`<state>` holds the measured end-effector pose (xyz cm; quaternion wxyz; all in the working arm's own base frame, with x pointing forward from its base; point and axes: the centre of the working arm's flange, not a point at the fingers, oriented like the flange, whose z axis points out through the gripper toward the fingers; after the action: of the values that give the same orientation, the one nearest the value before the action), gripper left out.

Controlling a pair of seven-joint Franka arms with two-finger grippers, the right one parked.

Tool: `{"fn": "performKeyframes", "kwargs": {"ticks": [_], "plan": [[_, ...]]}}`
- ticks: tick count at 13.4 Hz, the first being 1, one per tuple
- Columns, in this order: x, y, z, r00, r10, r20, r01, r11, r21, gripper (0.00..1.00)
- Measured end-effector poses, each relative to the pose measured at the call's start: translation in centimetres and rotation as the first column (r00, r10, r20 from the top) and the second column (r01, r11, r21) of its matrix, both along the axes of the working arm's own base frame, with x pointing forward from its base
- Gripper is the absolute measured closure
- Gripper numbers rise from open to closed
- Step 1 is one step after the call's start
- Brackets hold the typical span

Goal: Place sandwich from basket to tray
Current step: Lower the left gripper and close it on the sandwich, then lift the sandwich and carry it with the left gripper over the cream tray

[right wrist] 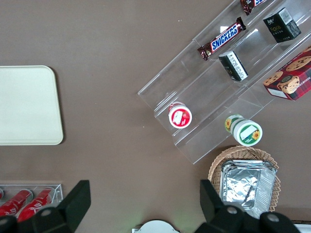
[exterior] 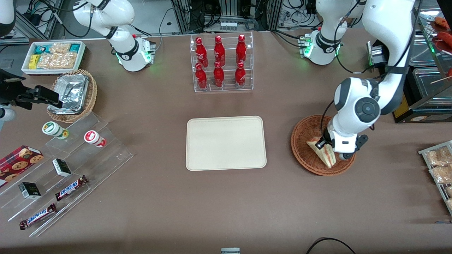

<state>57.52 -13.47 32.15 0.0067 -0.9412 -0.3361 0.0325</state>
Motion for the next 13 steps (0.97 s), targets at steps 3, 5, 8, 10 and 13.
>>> {"fn": "performKeyframes", "kwargs": {"ticks": [3,5,8,10,13], "plan": [[1.0,-3.6,3.7,0.998,-0.059,0.026,0.059,0.998,-0.021,0.86],[0.2,-7.4,3.8,0.989,-0.149,0.000,0.148,0.988,-0.038,0.86],[-0.6,-13.7,3.3,0.962,-0.268,-0.045,0.264,0.962,-0.075,0.86],[-0.9,-17.4,2.9,0.936,-0.348,-0.061,0.343,0.936,-0.080,0.86],[-2.4,-24.2,1.7,0.901,-0.430,-0.048,0.426,0.902,-0.074,0.86]]}}
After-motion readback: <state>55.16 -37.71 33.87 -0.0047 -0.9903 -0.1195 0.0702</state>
